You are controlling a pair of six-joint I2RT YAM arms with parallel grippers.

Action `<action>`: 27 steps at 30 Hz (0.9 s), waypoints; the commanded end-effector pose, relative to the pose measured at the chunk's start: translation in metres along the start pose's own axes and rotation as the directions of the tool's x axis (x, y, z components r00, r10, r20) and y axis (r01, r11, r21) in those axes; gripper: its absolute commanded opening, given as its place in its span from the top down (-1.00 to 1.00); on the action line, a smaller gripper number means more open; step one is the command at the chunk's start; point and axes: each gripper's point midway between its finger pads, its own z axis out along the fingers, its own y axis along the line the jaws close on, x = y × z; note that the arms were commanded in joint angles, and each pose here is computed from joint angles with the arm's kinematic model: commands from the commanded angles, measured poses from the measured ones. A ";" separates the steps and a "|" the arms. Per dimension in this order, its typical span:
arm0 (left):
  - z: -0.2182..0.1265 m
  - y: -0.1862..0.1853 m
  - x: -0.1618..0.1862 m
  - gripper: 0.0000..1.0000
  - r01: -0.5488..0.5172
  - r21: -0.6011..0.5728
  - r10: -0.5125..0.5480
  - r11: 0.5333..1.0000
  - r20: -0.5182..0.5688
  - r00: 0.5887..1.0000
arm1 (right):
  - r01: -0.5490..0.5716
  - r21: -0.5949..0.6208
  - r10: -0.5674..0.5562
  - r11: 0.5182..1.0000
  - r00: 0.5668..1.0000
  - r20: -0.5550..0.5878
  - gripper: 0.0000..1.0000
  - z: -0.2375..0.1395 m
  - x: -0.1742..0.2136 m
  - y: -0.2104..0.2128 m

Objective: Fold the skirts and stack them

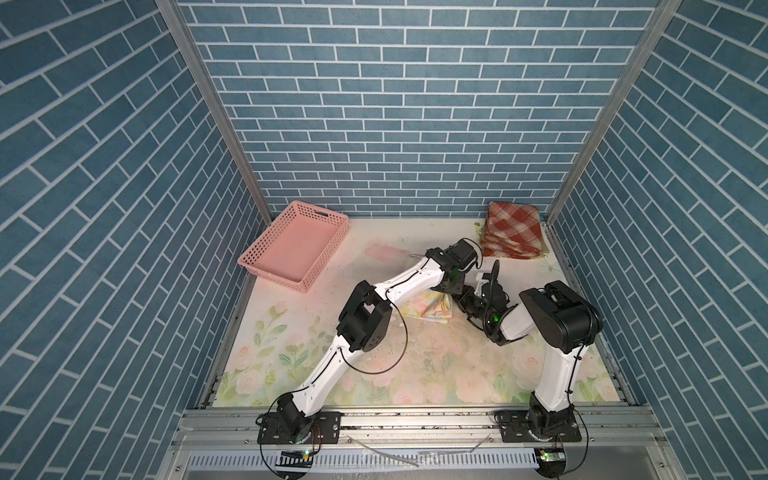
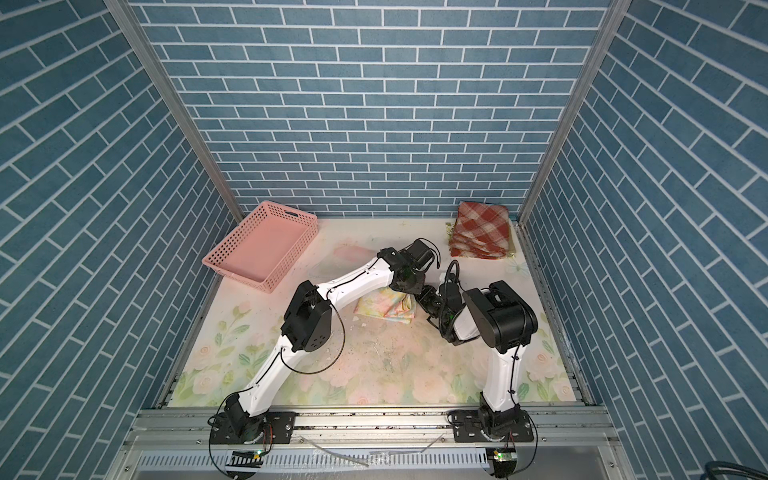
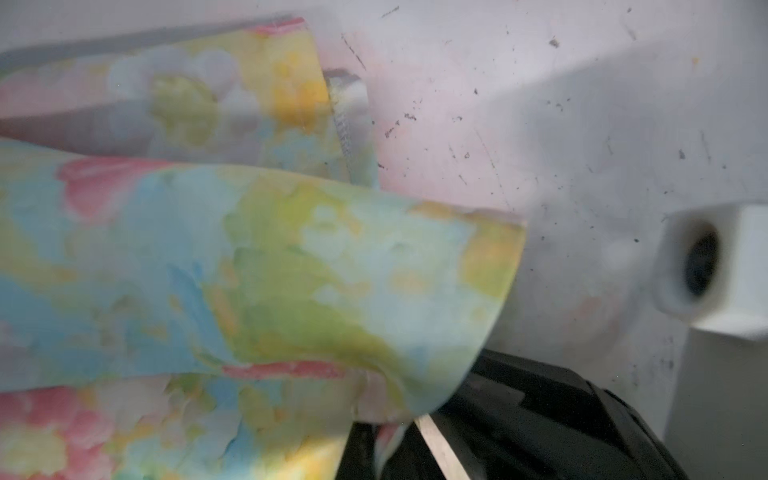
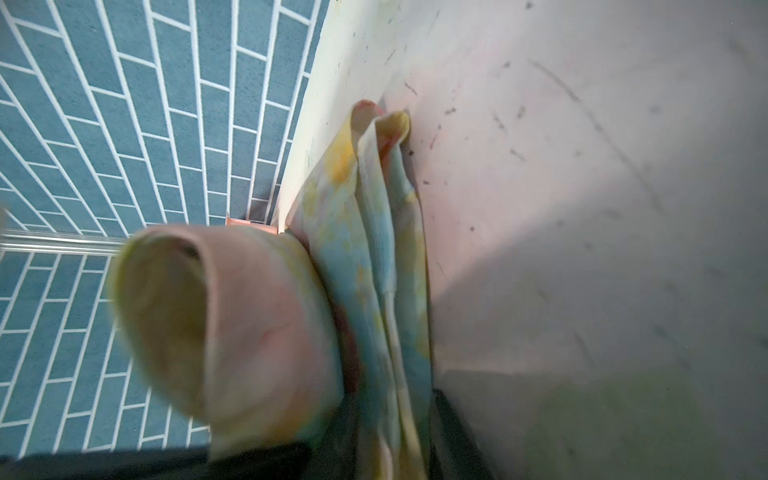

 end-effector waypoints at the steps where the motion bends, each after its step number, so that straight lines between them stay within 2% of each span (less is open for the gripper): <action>1: 0.008 0.003 -0.007 0.72 0.045 0.019 -0.045 0.999 0.002 0.999 | -0.072 0.277 0.089 0.958 0.995 -0.051 0.31 -0.029 0.031 -0.078; 5: 0.012 0.004 -0.014 0.45 0.071 0.035 -0.071 0.997 0.014 0.997 | -0.070 0.321 0.081 0.945 0.996 -0.022 0.25 -0.047 0.026 -0.088; 7: 0.011 0.003 -0.018 0.16 0.078 0.051 -0.080 0.996 0.020 0.997 | -0.072 0.331 0.080 0.941 0.997 -0.011 0.24 -0.055 0.024 -0.091; 10: 0.000 -0.004 -0.031 -0.16 0.075 0.083 -0.080 0.994 0.055 0.995 | -0.073 0.338 0.076 0.938 0.997 0.006 0.21 -0.064 0.021 -0.095; 13: -0.023 -0.013 -0.047 -0.38 0.059 0.132 -0.073 0.990 0.103 0.992 | -0.041 0.348 0.044 0.937 0.999 -0.002 0.11 -0.069 0.015 -0.093; 17: -0.057 -0.003 -0.065 -0.52 0.035 0.149 -0.059 0.988 0.157 0.986 | 0.083 0.330 -0.060 0.940 0.995 -0.078 -0.23 -0.065 0.006 -0.072; 21: -0.068 0.044 -0.067 -0.58 0.053 0.107 -0.069 0.993 0.159 0.985 | 0.193 0.329 -0.159 0.924 0.979 -0.129 -0.58 -0.061 -0.006 -0.050; 27: -0.053 0.122 -0.049 -0.64 0.087 0.088 -0.097 0.992 0.116 0.989 | 0.272 0.265 -0.218 0.925 0.952 -0.216 -0.78 -0.033 -0.014 -0.028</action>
